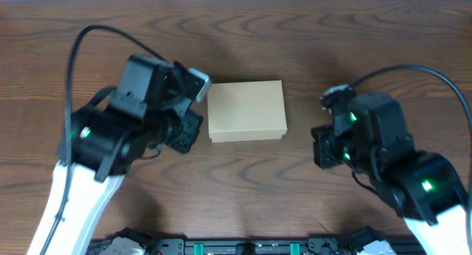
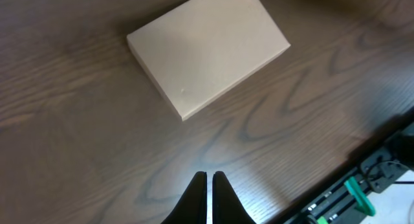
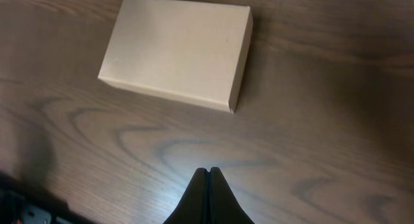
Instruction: Pack container
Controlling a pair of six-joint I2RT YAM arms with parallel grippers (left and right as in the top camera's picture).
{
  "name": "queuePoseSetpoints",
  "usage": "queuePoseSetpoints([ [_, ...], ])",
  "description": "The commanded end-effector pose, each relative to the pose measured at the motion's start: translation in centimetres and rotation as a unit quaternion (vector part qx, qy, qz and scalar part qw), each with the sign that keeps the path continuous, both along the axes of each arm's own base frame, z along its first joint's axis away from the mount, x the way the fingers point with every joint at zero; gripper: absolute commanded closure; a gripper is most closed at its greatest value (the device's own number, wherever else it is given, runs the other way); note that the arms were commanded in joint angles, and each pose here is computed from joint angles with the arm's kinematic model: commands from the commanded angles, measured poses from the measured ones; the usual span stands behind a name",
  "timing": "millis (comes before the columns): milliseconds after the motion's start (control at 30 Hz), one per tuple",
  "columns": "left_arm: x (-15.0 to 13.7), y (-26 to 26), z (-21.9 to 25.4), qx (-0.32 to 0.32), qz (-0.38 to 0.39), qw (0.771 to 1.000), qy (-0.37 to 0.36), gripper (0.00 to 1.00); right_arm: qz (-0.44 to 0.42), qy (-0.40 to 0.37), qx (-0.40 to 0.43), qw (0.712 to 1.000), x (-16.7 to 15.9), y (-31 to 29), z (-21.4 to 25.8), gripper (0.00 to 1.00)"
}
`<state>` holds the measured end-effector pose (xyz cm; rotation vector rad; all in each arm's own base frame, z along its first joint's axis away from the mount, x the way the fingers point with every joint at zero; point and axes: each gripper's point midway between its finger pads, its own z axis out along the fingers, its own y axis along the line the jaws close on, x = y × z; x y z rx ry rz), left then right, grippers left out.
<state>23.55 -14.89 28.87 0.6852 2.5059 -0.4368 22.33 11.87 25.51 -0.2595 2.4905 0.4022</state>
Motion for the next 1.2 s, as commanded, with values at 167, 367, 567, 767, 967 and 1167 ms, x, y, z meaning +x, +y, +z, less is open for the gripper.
queuePoseSetpoints([
  [167, -5.4, 1.7, -1.0, -0.037, 0.009, 0.999, -0.007, 0.94, 0.004, 0.007, 0.026, 1.000, -4.4, -1.1, -1.3, 0.99],
  [367, -11.5, 1.1, -4.1, -0.119, -0.039, 0.992, 0.009, 0.94, -0.005, 0.061, 0.107, 0.992, -9.3, -0.8, -6.1, 0.98],
  [567, -13.0, 1.6, -4.5, -0.141, -0.037, 0.989, -0.016, 0.29, -0.010, 0.045, 0.122, 0.991, -11.1, -1.6, -6.4, 0.23],
  [767, -13.5, 2.1, -5.1, -0.149, 0.009, 0.988, 0.025, 0.05, -0.026, 0.074, 0.128, 0.989, -11.9, -1.7, -6.9, 0.01],
  [967, -13.6, 2.1, -5.2, -0.147, 0.009, 0.989, 0.029, 0.05, -0.031, 0.073, 0.133, 0.988, -11.8, -1.7, -6.8, 0.01],
  [1167, -13.6, 2.1, -5.2, -0.147, 0.009, 0.989, 0.029, 0.05, -0.031, 0.074, 0.133, 0.988, -11.8, -1.7, -6.8, 0.01],
])
